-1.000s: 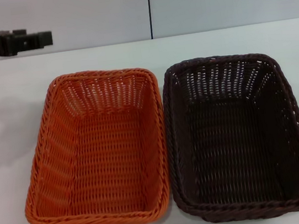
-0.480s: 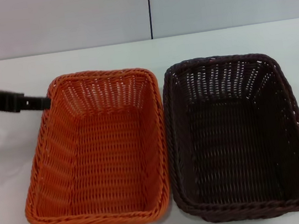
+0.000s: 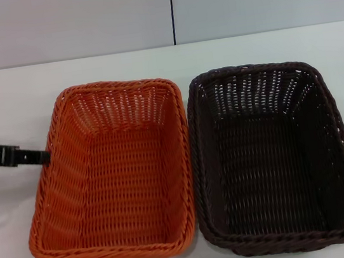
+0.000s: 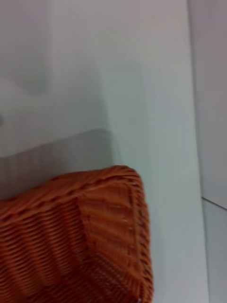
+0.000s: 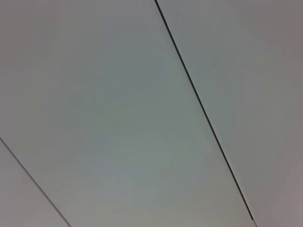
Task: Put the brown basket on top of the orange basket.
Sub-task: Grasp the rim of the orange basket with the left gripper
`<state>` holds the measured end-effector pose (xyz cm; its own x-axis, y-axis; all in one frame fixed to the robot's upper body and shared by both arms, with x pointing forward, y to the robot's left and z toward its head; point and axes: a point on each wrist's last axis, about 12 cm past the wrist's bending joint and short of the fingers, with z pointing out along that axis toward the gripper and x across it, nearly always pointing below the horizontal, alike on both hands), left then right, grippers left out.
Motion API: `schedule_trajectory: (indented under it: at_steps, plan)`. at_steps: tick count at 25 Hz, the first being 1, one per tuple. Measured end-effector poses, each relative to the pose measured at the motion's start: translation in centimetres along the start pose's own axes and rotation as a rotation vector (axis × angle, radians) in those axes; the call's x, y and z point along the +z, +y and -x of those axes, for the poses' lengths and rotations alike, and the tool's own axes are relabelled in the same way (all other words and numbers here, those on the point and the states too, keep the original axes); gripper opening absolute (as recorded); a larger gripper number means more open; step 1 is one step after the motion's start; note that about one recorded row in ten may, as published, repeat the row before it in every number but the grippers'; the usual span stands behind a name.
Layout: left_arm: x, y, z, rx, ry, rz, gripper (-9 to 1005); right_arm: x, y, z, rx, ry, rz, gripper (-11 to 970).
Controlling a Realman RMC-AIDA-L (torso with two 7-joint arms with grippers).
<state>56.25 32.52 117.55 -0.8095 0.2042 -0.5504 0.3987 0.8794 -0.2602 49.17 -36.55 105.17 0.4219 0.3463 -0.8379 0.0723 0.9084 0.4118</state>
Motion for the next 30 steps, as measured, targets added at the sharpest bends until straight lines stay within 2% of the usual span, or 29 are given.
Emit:
schedule_trajectory:
  at_steps: [10, 20, 26, 30]
  plan:
    - [1.8, 0.6, -2.1, -0.064, 0.05, -0.039, 697, -0.1, -0.1, 0.1, -0.003, 0.0, -0.003, 507]
    - [2.9, 0.4, -2.5, -0.075, 0.07, -0.069, 695, 0.1, -0.5, 0.2, -0.009, -0.002, -0.016, 507]
    - [3.6, -0.5, -2.1, -0.021, 0.068, -0.101, 694, 0.2, -0.5, 0.1, -0.008, 0.003, -0.023, 506]
    - [3.7, -0.7, -1.9, 0.008, 0.07, -0.102, 626, 0.3, -0.5, 0.2, -0.008, 0.002, -0.024, 506]
